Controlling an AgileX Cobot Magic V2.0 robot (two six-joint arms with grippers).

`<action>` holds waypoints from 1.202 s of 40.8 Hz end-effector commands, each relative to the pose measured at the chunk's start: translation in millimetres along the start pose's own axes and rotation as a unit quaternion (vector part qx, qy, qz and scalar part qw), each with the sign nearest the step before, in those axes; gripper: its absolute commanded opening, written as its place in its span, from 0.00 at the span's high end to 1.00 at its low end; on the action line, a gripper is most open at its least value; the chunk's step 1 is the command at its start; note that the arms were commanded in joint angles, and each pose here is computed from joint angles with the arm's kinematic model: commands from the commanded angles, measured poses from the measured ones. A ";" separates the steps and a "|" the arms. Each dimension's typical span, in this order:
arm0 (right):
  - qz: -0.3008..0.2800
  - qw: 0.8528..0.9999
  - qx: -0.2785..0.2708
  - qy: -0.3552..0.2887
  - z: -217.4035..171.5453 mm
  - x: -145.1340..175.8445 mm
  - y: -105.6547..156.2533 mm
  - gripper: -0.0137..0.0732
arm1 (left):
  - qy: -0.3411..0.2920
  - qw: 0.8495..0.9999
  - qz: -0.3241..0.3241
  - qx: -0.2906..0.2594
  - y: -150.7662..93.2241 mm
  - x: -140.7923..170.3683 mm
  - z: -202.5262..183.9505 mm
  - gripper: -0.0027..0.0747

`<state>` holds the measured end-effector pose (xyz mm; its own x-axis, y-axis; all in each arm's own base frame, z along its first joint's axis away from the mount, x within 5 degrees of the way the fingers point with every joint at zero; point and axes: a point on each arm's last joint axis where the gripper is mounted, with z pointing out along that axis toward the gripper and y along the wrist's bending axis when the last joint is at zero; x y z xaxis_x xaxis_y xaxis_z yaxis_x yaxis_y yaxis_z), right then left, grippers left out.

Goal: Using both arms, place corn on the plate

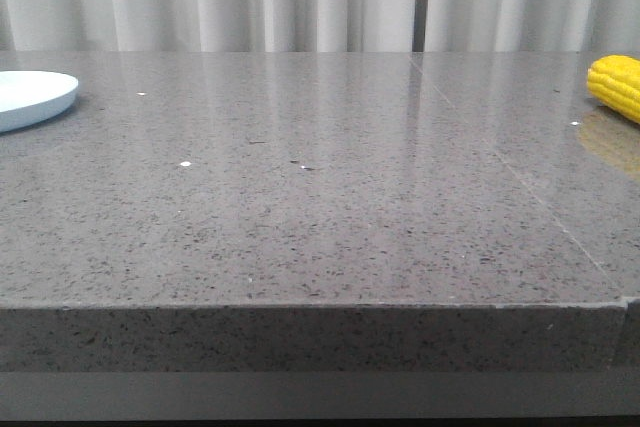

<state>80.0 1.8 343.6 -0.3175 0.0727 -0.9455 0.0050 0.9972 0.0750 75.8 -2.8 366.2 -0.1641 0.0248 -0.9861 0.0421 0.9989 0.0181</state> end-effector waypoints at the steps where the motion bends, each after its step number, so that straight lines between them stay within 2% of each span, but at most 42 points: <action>1: -0.007 1.000 0.003 -0.029 3.5 -11.5 -0.2 0.94 | -0.024 1.000 -0.001 0.003 -0.6 -9.0 5.6 0.99; 4: -0.007 1.000 0.004 -0.024 5.9 -11.5 -0.3 0.91 | -0.016 1.000 -0.001 0.004 -0.6 -7.1 9.6 0.98; 7: -0.007 1.000 0.004 -0.020 7.7 -11.4 -0.3 0.82 | -0.013 1.000 -0.001 0.004 -0.7 -6.9 11.2 0.90; 10: -0.007 1.000 0.004 -0.016 9.2 -11.1 -0.4 0.68 | -0.009 1.000 -0.001 0.004 -0.7 -6.6 13.0 0.73; 13: -0.007 1.000 0.004 -0.010 10.8 -10.2 -0.5 0.47 | -0.008 1.000 -0.001 0.004 -0.7 -6.5 13.4 0.49; 15: -0.007 1.000 0.005 -0.007 11.8 -9.8 -0.5 0.37 | -0.008 1.000 -0.001 0.004 -0.7 -6.5 13.4 0.38; 18: -0.007 1.000 0.005 -0.004 13.0 -9.6 -0.6 0.29 | -0.005 1.000 -0.001 0.004 -0.7 -5.9 13.4 0.29; 24: -0.007 1.000 0.005 -0.001 16.6 -10.1 -0.6 0.29 | 0.011 1.000 0.002 0.002 -0.5 -3.1 14.6 0.29; 29: -0.006 1.000 0.005 0.001 16.9 -9.8 -0.7 0.29 | 0.057 0.998 0.022 -0.008 1.5 3.8 23.7 0.29; 37: -0.006 1.000 0.005 0.002 16.9 -9.7 -0.7 0.29 | 0.180 0.983 0.028 -0.012 2.7 9.9 46.8 0.29; 49: -0.006 1.000 0.005 0.002 16.9 -9.7 -0.7 0.29 | 0.250 0.968 0.034 -0.012 2.9 2.0 93.5 0.29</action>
<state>95.8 1.7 334.7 -0.3982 0.0731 -0.9144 0.0112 0.9971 0.0748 152.3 -2.4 334.4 -0.6679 0.0861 -0.7392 0.0434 0.9961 0.0768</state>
